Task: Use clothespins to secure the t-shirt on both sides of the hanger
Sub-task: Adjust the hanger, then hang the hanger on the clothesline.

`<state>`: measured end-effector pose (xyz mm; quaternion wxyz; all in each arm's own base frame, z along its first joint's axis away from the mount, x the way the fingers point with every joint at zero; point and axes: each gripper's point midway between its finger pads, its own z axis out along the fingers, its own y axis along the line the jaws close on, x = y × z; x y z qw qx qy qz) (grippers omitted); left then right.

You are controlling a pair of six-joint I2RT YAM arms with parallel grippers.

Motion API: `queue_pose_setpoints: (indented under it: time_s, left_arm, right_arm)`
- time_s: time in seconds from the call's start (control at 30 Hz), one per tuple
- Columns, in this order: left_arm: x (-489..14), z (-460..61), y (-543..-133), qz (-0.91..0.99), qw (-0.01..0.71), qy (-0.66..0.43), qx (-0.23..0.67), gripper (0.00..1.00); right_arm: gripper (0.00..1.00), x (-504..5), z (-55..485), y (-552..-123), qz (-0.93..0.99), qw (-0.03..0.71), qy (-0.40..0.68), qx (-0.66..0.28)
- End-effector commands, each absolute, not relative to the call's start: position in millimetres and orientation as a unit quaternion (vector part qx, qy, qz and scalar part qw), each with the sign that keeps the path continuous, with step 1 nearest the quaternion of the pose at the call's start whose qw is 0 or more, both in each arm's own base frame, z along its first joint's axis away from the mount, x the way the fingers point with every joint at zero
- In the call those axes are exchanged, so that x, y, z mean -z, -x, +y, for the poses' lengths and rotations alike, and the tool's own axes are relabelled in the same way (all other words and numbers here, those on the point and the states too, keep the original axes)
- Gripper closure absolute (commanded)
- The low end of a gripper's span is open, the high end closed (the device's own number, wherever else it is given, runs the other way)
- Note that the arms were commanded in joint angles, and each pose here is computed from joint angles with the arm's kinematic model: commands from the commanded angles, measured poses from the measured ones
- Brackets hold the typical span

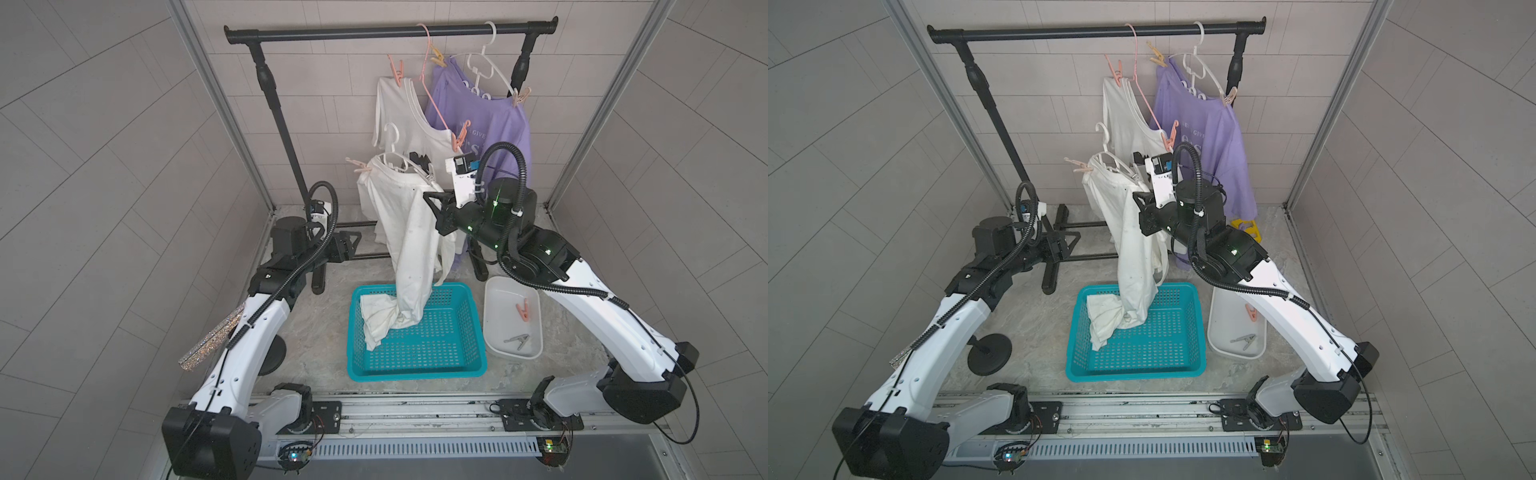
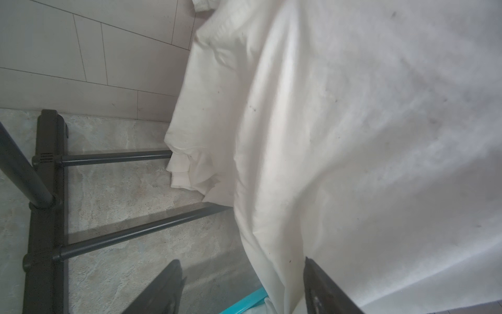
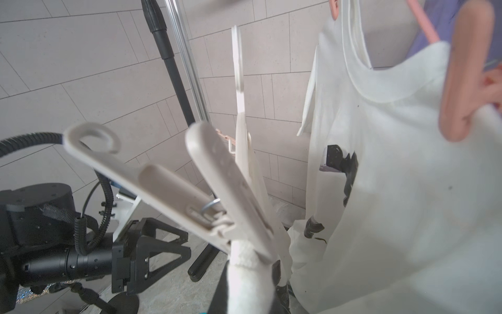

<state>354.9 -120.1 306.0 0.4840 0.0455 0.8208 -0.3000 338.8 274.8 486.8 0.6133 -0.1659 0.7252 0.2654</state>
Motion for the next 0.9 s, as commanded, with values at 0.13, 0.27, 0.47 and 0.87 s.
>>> queue_pose_setpoints:
  time_s: [0.13, 0.27, 0.47, 0.87]
  left_arm:
    - [-305.3, -127.4, -356.0, 0.801, 0.499, -0.07, 0.322, 0.26]
    - [-302.1, -131.0, -355.2, 0.797, 0.499, -0.077, 0.332, 0.26]
    - [-291.4, -136.5, -353.8, 0.792, 0.492, -0.08, 0.353, 0.26]
    - [-290.2, -140.4, -351.4, 0.783, 0.493, -0.082, 0.369, 0.26]
  right_arm:
    - [1.0, -554.3, 279.5, -344.1, 0.667, 0.68, 0.147, -0.267]
    - [1.0, -569.9, 284.5, -349.2, 0.658, 0.693, 0.134, -0.264]
    - [1.0, -597.9, 291.1, -357.0, 0.634, 0.717, 0.122, -0.262]
    - [1.0, -638.6, 289.9, -374.7, 0.577, 0.774, 0.077, -0.251]
